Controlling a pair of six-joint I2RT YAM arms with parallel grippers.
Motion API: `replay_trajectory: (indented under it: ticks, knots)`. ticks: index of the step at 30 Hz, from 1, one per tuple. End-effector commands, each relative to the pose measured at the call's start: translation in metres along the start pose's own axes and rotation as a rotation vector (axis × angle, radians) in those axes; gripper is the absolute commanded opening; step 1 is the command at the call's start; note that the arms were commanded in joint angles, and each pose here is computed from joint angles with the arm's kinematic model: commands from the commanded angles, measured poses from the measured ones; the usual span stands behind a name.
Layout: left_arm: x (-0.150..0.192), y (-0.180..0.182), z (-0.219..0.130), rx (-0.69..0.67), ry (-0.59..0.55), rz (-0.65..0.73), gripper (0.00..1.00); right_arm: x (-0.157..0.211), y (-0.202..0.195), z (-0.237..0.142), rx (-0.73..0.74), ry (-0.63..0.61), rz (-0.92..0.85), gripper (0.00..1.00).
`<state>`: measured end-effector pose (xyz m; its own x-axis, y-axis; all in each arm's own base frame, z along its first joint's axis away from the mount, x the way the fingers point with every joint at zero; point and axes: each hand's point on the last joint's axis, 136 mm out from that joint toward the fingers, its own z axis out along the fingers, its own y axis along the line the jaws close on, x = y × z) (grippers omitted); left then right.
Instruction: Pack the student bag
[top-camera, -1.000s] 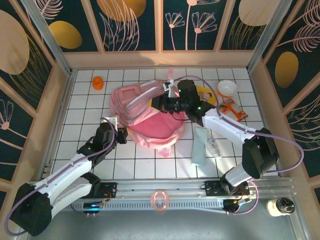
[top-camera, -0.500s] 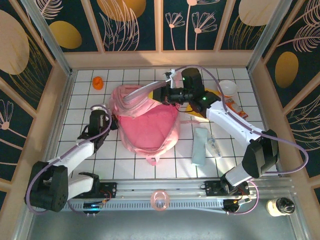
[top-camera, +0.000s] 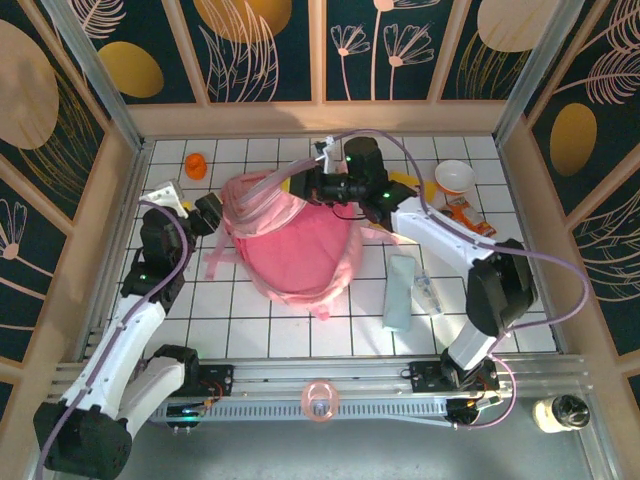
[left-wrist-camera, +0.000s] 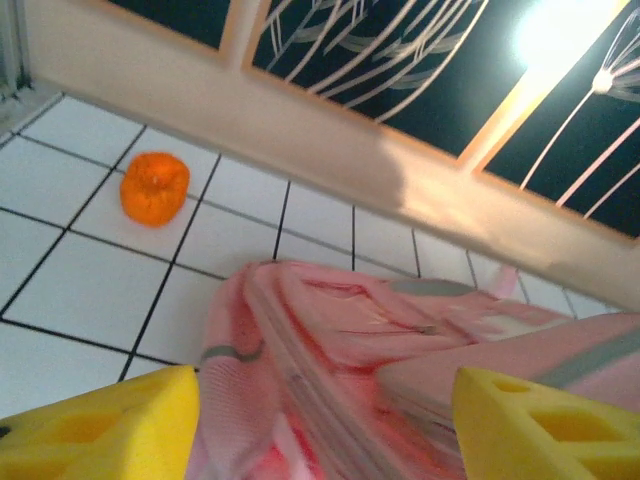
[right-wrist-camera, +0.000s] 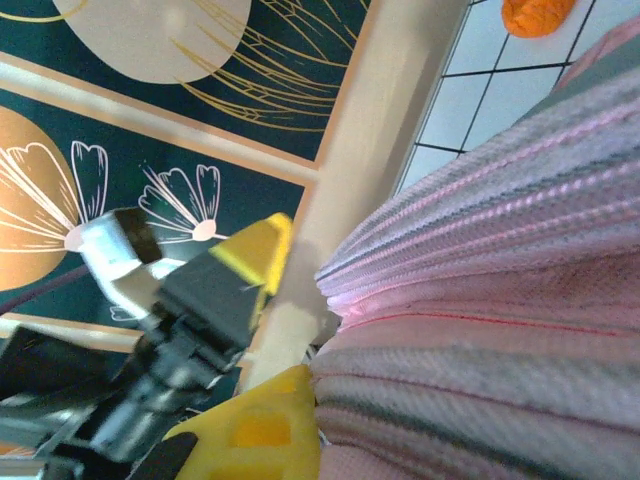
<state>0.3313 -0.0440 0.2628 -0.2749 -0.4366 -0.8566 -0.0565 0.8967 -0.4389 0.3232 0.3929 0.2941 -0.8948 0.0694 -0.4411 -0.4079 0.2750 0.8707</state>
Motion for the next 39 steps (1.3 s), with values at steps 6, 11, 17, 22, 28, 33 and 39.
replay_trajectory:
  ticks: [6,11,17,22,28,33,39]
  knots:
    - [-0.025,0.005,-0.011,-0.11,0.02,-0.062,0.73,-0.02,0.036,0.048,-0.167,-0.052,-0.097,0.0]
    - [-0.03,-0.008,-0.006,-0.062,0.04,-0.082,0.73,-0.013,0.001,0.064,-0.09,-0.067,-0.02,0.08]
    - [-0.01,-0.027,0.003,0.057,0.121,-0.061,0.75,0.043,-0.077,0.05,0.099,-0.016,0.177,0.42]
    - [0.022,-0.02,0.011,0.075,0.187,-0.093,0.75,0.094,-0.121,0.027,0.261,0.062,0.29,0.49]
    - [0.055,-0.013,0.02,0.083,0.265,-0.126,0.74,0.132,-0.15,0.002,0.417,0.12,0.363,0.53]
    - [0.072,-0.017,0.029,0.113,0.329,-0.132,0.73,0.143,-0.154,-0.017,0.503,0.148,0.373,0.58]
    - [0.085,-0.039,0.035,0.243,0.402,-0.147,0.65,0.14,-0.145,-0.024,0.533,0.165,0.365,0.59]
